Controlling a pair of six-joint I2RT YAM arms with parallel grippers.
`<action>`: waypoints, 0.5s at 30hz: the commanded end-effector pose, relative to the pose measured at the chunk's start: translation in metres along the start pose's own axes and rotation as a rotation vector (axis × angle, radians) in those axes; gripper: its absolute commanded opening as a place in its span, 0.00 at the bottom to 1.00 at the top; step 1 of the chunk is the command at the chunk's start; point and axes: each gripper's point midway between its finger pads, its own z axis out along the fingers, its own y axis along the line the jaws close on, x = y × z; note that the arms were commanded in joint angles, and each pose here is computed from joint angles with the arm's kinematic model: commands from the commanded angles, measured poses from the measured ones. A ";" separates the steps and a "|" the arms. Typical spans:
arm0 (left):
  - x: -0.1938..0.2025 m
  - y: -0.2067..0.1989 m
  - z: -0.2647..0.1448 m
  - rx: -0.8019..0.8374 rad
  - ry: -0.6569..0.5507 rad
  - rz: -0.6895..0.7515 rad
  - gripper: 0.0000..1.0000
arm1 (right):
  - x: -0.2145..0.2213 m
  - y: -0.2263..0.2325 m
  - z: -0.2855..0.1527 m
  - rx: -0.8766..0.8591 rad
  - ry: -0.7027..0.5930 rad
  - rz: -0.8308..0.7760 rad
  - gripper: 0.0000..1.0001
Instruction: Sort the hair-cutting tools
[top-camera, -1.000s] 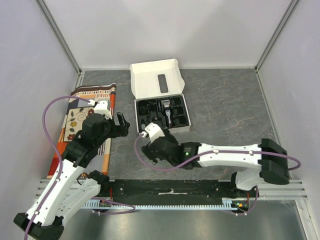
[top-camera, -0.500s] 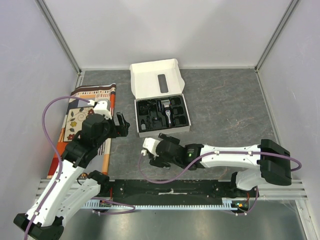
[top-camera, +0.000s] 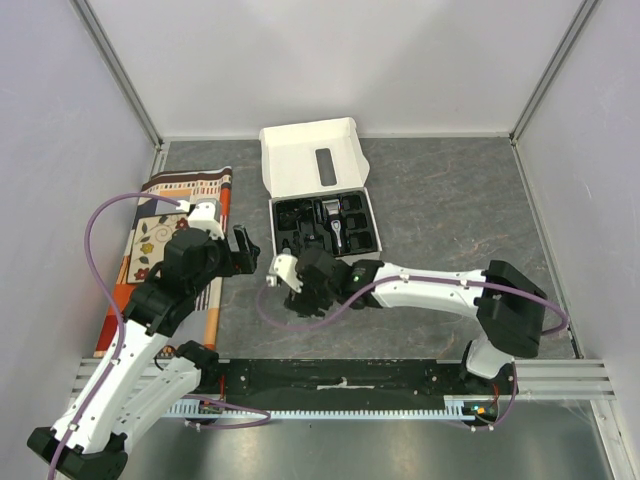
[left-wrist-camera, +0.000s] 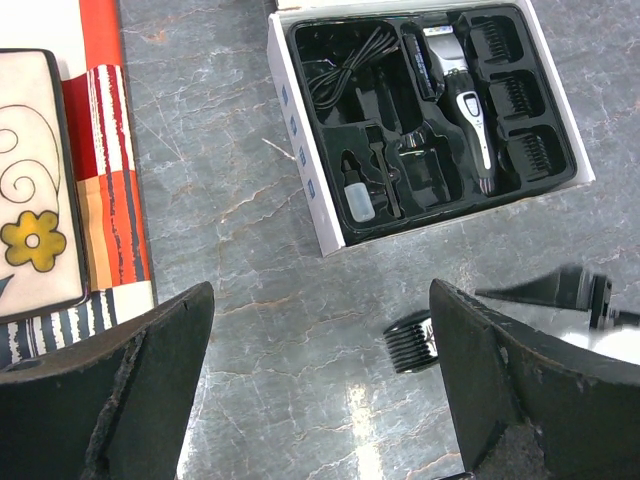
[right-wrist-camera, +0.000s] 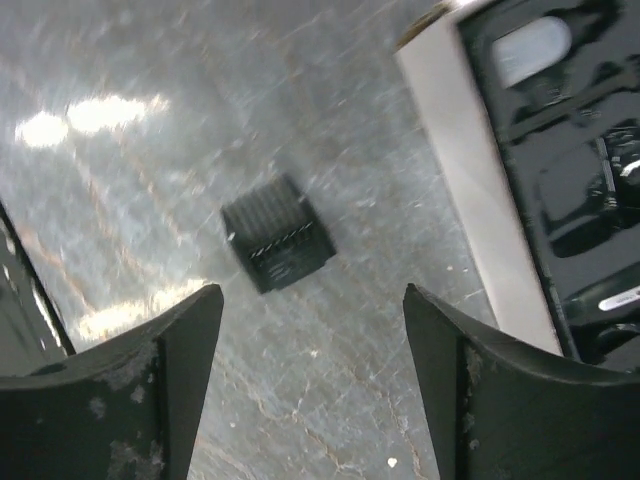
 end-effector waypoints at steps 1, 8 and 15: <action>-0.007 -0.001 0.000 0.012 -0.031 0.029 0.94 | -0.039 -0.010 -0.006 0.034 -0.013 0.315 0.73; -0.007 -0.001 0.002 0.010 -0.024 0.031 0.93 | -0.013 0.032 0.010 0.118 0.133 0.530 0.07; -0.005 -0.002 0.002 0.013 -0.020 0.031 0.93 | 0.025 0.050 0.008 0.173 0.171 0.640 0.00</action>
